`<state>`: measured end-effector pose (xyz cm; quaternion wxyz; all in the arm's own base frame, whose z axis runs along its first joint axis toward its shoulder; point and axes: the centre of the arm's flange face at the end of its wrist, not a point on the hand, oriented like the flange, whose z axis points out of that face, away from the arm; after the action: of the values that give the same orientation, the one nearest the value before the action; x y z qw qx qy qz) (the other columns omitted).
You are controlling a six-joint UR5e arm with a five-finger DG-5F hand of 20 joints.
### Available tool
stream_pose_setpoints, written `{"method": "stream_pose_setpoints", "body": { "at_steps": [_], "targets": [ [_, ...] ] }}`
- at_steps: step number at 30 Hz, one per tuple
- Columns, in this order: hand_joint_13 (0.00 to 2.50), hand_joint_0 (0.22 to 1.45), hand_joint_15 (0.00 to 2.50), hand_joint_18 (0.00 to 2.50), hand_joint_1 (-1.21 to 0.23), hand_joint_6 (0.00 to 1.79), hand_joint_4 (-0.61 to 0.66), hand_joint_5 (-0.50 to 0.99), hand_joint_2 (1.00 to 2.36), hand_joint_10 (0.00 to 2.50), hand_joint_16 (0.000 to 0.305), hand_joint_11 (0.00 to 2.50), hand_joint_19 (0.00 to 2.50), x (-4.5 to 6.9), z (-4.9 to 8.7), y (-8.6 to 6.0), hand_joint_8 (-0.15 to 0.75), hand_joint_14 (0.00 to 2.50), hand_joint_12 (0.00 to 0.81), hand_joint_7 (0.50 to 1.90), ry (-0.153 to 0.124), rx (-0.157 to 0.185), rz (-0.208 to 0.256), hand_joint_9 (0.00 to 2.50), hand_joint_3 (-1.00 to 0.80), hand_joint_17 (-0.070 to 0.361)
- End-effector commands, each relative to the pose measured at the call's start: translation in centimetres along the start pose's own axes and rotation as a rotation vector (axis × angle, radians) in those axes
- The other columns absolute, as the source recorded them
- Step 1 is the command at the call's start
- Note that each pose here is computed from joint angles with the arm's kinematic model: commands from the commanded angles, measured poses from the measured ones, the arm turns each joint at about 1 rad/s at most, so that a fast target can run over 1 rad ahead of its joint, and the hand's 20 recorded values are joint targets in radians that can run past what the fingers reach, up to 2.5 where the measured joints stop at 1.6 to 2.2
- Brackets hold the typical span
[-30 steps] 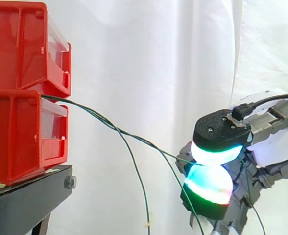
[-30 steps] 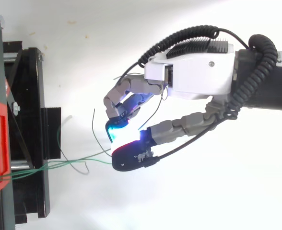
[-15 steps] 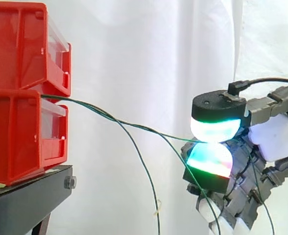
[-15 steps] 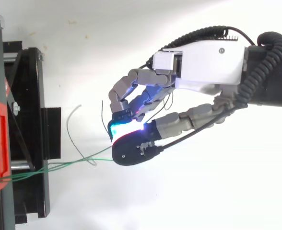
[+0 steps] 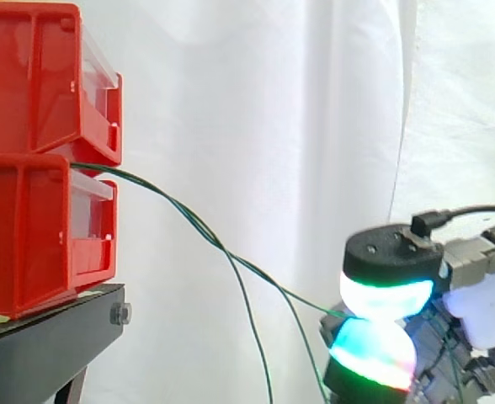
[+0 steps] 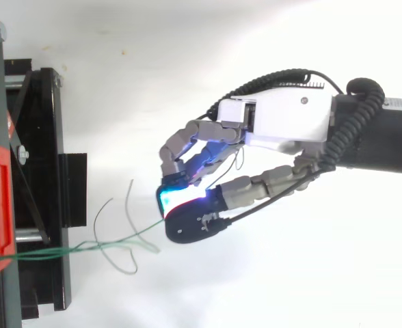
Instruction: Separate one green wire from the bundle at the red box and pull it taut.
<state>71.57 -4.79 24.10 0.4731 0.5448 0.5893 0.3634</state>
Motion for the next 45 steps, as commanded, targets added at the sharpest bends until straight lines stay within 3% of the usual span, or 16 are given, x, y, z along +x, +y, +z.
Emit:
{"method": "stream_pose_setpoints", "body": {
  "at_steps": [1, 3, 8, 45],
  "targets": [
    [0.73, 0.60, 0.35, 0.69, -0.76, 0.90, 0.03, -0.13, 1.02, 0.01, 0.055, 0.37, 0.35, 0.37, 0.85, 0.69, 0.309, 0.01, 0.403, 1.12, -0.008, -0.091, 0.018, 0.79, -0.02, 0.124],
    [0.73, 0.60, 0.36, 0.69, -0.76, 0.90, 0.03, -0.13, 1.02, 0.01, 0.055, 0.37, 0.35, 0.65, 1.03, 0.96, 0.306, 0.01, 0.404, 1.12, -0.004, -0.112, 0.022, 0.79, -0.02, 0.124],
    [0.73, 0.60, 0.36, 0.69, -0.76, 0.90, 0.03, -0.13, 1.02, 0.01, 0.055, 0.37, 0.35, 0.73, 1.06, 1.18, 0.307, 0.01, 0.404, 1.12, -0.006, -0.123, 0.024, 0.79, -0.02, 0.125],
    [0.73, 0.61, 0.36, 0.69, -0.75, 0.90, 0.03, -0.13, 1.02, 0.01, 0.055, 0.39, 0.34, 0.75, 1.11, 1.08, 0.305, 0.01, 0.403, 1.12, -0.005, -0.121, 0.022, 0.81, -0.03, 0.125]
  ]
}}
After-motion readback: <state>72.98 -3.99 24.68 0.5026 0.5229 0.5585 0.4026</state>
